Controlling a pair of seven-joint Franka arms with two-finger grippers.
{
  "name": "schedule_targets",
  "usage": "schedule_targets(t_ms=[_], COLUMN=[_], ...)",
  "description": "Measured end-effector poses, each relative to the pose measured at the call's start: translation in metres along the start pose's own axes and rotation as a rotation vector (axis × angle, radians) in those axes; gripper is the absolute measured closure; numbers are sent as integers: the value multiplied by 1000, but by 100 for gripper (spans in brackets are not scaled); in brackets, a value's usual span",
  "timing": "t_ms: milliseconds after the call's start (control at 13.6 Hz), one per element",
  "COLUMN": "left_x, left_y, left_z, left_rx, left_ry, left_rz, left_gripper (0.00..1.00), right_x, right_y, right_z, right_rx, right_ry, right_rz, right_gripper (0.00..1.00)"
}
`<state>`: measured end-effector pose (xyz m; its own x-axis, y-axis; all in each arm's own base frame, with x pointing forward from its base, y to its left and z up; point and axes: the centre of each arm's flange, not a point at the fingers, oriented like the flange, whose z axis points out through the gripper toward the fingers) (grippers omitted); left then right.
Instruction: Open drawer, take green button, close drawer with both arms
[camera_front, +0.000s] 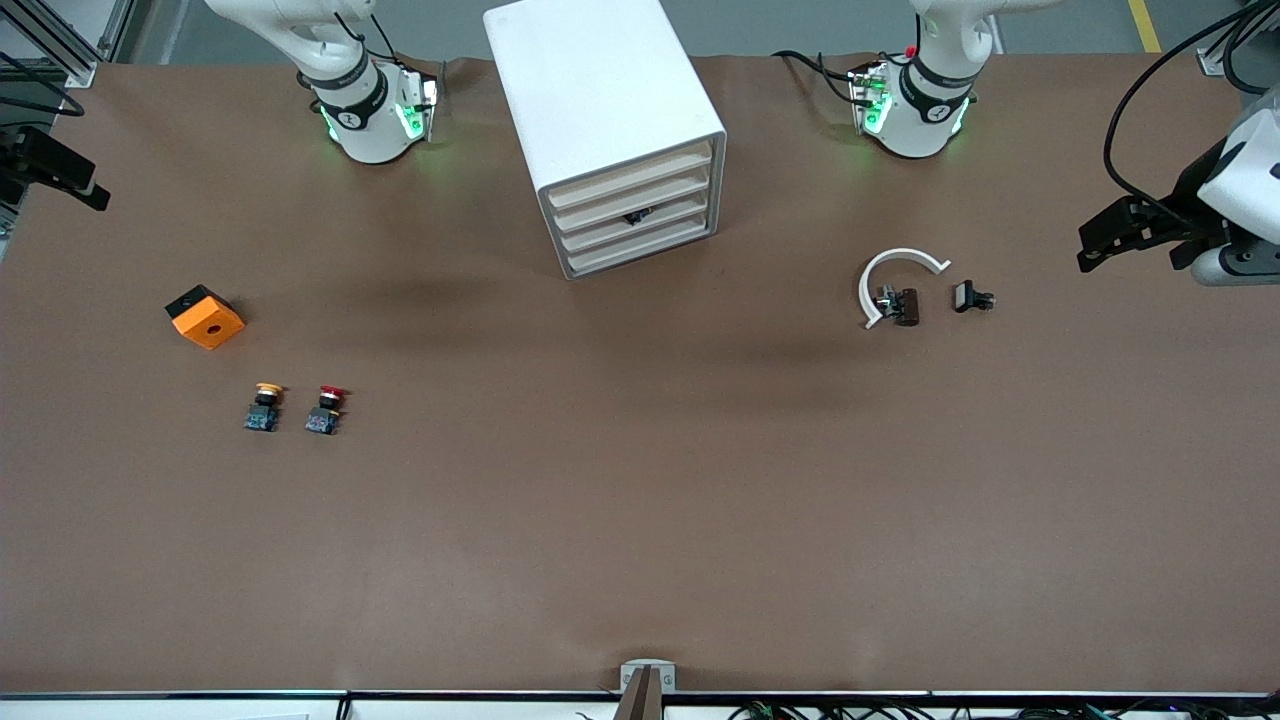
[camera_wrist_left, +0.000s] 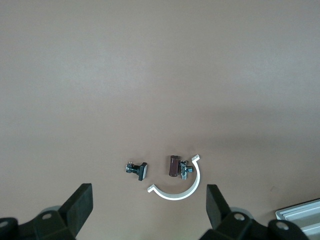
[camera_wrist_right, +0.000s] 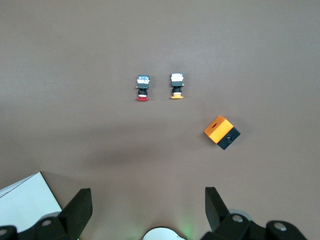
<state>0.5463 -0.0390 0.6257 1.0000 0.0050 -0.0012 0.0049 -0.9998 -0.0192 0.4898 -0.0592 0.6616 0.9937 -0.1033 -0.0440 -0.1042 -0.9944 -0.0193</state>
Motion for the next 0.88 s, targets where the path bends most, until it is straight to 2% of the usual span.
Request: schedule_targets(t_ms=[588, 882], left_x=[2, 19], left_y=[-1, -2], left_z=[5, 37], left_rx=[0, -6], left_ry=[-10, -52], left_rz=[0, 0], left_gripper=[0, 0], right_x=[-1, -1], right_y=[-6, -8], right_z=[-1, -2], right_rx=[-1, -1], right_ry=[2, 4], right_rz=[-15, -26], right_gripper=[0, 0])
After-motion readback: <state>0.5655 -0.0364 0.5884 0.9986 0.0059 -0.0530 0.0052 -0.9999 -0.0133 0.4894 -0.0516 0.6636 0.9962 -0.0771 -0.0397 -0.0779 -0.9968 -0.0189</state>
